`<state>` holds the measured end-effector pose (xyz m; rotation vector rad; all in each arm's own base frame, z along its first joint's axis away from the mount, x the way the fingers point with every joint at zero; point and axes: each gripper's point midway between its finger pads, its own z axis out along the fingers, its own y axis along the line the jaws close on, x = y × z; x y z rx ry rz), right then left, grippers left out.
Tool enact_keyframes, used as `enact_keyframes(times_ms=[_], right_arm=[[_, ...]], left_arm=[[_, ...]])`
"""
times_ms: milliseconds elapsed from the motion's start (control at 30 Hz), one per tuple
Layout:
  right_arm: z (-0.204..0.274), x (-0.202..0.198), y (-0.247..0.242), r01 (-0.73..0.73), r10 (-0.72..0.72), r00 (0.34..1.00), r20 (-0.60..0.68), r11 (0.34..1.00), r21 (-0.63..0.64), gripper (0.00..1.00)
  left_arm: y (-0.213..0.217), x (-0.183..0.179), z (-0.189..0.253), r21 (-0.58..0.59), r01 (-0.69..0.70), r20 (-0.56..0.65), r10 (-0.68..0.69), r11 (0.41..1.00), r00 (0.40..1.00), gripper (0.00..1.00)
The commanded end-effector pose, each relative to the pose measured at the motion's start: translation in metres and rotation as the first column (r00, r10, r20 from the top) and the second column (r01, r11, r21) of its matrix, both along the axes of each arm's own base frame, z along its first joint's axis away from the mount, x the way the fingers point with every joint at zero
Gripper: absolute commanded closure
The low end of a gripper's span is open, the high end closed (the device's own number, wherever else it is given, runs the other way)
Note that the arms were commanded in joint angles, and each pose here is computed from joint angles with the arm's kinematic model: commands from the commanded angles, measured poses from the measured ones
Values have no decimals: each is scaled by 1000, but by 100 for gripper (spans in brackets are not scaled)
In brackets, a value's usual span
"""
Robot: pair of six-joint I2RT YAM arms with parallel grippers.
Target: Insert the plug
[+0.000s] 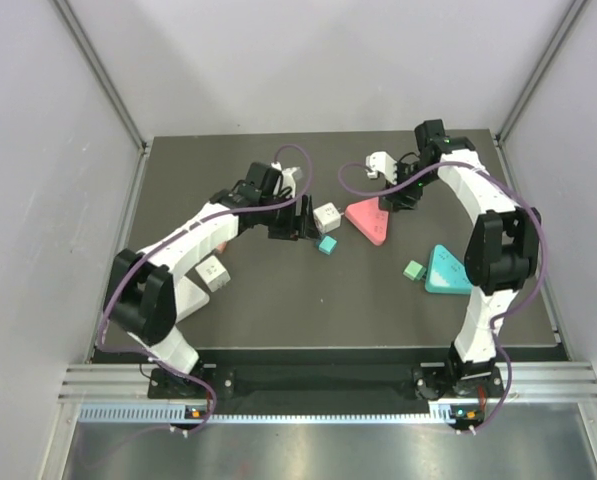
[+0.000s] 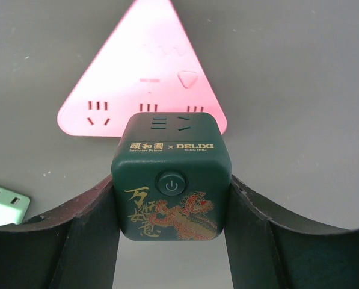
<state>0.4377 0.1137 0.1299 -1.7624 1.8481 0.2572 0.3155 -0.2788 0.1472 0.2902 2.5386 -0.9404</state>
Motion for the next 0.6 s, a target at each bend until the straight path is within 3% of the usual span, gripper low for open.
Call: enact_keyframes(times_ms=[0,233,567], right_arm=[[18,4,14,-141,138,989,52,988,56,100],[8,10,15,-148,147,989,18,987,66,100],[-2,22,13,-109,109,994,-4,992,59,100]], left_arm=[[22,-5,21,81,-8,112,-1,997,994,23],[46,-3,21,129,-91,228,59,987,972,23],[57,2,32,174,-132,263,83,976,961,23]])
